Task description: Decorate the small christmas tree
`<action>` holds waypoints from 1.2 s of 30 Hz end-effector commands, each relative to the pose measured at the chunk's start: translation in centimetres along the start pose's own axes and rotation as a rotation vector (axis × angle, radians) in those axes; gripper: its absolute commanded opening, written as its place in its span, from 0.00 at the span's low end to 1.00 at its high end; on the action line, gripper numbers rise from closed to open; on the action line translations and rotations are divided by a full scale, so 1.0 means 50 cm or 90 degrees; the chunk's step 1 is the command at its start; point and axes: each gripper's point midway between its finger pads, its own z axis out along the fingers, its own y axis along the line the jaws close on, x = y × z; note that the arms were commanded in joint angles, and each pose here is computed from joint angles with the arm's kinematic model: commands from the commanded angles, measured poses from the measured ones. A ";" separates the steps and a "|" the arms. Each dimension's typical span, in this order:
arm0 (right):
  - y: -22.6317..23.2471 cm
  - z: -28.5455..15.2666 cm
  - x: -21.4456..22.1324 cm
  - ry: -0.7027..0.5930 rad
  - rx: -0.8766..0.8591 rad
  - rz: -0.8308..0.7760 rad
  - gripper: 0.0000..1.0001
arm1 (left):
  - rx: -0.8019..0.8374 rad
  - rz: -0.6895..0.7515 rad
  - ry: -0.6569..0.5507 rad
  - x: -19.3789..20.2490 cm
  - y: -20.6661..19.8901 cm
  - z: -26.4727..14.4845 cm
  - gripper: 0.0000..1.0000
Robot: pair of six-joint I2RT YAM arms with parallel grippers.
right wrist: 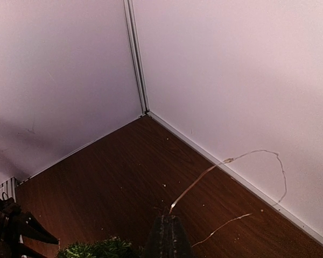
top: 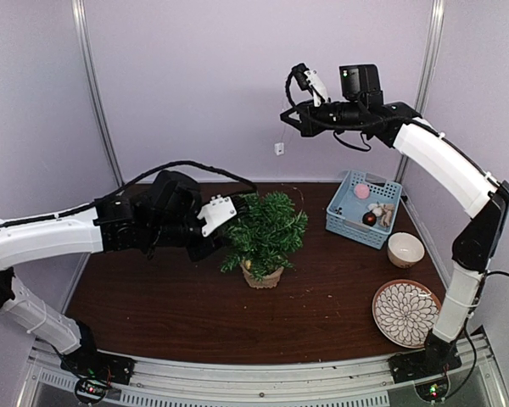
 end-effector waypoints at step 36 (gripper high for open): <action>0.239 -0.053 -0.044 -0.015 -0.190 -0.059 0.00 | 0.074 -0.477 -0.471 -0.107 0.348 -0.001 0.69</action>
